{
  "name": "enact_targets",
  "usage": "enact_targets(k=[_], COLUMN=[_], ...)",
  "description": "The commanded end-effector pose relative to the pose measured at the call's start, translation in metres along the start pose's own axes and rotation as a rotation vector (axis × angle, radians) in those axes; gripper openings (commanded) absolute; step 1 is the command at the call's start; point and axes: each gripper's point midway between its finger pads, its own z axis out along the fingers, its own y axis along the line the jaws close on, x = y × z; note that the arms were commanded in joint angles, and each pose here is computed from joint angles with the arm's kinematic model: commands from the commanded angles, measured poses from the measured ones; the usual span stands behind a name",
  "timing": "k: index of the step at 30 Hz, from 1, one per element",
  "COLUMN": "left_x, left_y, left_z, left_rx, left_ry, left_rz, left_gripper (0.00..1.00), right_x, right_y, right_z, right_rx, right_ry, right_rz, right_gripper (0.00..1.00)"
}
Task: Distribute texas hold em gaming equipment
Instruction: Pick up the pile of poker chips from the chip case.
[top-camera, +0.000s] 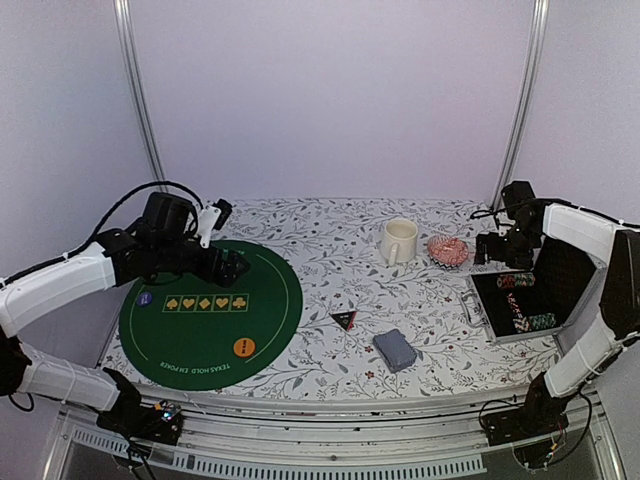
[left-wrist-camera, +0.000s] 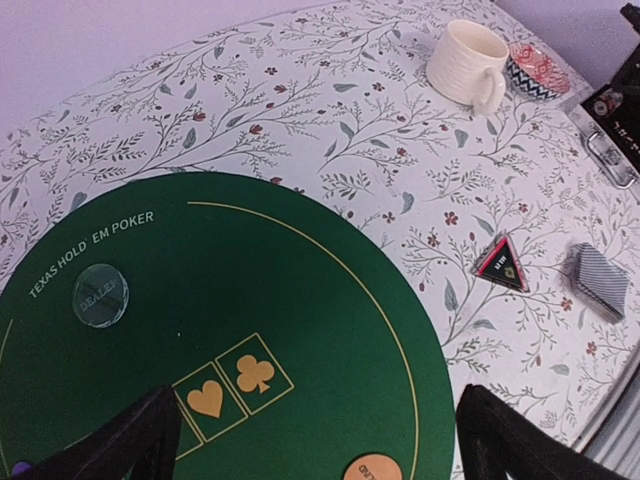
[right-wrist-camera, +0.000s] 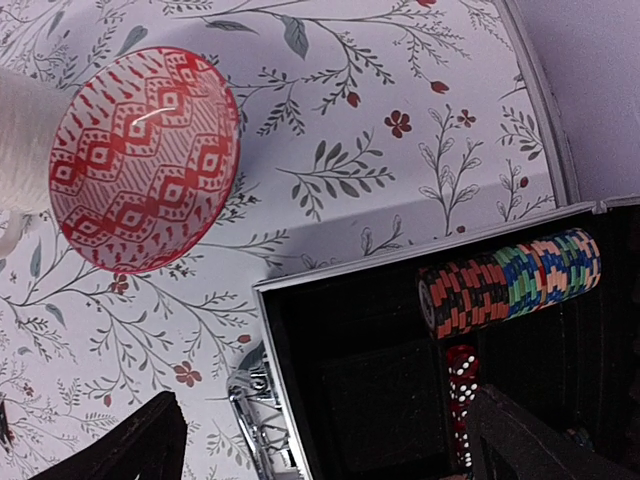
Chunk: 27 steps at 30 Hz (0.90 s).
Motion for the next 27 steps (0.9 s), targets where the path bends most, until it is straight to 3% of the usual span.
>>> enact_targets(k=[1, 13, 23, 27], left_x=[-0.017, -0.041, -0.059, -0.068], left_y=[0.018, 0.053, 0.04, 0.04], left_z=[0.004, 0.009, 0.0, -0.003], left_rx=[-0.006, -0.08, 0.005, 0.002], left_ry=[-0.033, -0.101, -0.208, -0.239], left_rz=[-0.07, -0.096, -0.07, -0.071], left_gripper=[0.98, 0.98, 0.98, 0.98], right_x=[-0.011, 0.003, -0.013, -0.012], right_y=[-0.03, -0.041, -0.02, -0.036], right_z=[0.008, 0.009, -0.018, -0.012], right_rx=[0.107, 0.158, 0.031, 0.126], right_ry=[0.007, 0.082, 0.012, 0.026], right_rz=[-0.023, -0.056, -0.106, -0.128], right_gripper=[0.99, 0.95, 0.95, 0.95])
